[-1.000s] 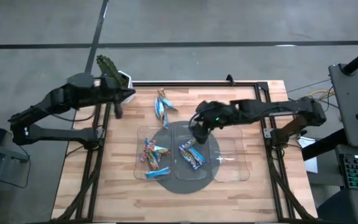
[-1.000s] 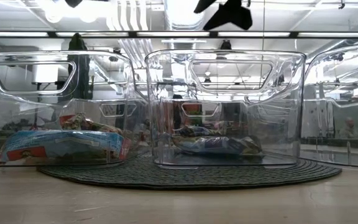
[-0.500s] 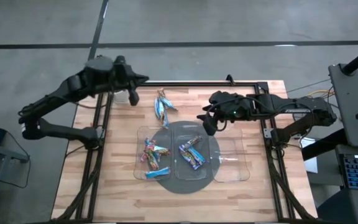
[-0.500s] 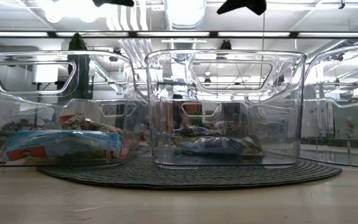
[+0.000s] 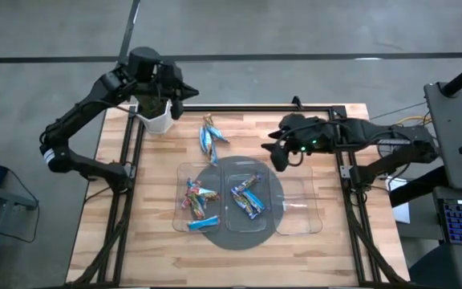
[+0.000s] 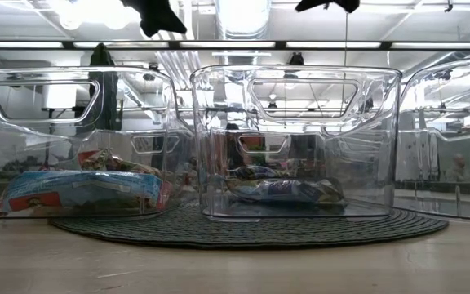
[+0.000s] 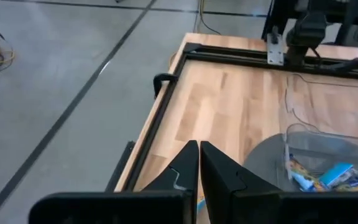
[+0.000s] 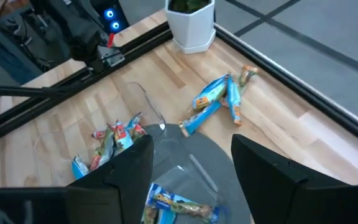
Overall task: Pick and place Granola Bars by type
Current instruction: Put the yellow granola bar into the right transparent bin
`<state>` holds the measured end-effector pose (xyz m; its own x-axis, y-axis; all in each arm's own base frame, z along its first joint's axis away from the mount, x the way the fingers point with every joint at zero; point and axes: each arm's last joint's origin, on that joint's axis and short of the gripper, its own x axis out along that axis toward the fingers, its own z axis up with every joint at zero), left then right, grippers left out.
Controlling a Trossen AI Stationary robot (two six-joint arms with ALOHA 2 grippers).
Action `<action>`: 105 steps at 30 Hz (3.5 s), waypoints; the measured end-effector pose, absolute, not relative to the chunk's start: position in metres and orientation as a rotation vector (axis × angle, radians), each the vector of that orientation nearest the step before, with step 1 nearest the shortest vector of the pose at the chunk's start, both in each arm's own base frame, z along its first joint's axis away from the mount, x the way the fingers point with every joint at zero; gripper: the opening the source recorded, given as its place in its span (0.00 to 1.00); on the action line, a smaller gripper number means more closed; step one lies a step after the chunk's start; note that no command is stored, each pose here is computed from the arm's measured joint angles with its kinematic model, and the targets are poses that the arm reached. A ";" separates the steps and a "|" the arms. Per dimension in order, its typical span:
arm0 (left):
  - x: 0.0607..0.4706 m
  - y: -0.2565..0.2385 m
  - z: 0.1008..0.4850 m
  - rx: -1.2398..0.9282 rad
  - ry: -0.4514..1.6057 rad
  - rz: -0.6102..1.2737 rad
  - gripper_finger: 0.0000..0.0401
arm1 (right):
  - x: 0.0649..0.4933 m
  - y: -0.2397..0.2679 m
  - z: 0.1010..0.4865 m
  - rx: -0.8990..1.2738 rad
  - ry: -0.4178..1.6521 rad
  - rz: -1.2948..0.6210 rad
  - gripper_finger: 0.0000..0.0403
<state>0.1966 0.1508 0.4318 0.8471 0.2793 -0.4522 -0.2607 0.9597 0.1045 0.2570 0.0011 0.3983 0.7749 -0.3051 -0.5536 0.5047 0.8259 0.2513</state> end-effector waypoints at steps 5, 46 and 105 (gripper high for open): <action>0.203 0.156 0.427 0.049 0.498 0.253 0.00 | 0.229 -0.004 0.410 0.383 0.522 -0.460 0.37; 0.281 0.239 0.330 -0.190 0.756 0.141 0.26 | 0.152 -0.015 0.426 0.273 0.536 -0.606 0.02; 0.319 0.202 0.181 0.530 1.204 0.049 0.58 | 0.158 -0.017 0.409 0.366 0.552 -0.678 0.02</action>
<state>0.3185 0.2015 0.1811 0.3726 0.3116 -0.8741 0.2400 0.8776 0.4151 0.1580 -0.0169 0.4089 0.6453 -0.4873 -0.5883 0.6749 0.7245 0.1401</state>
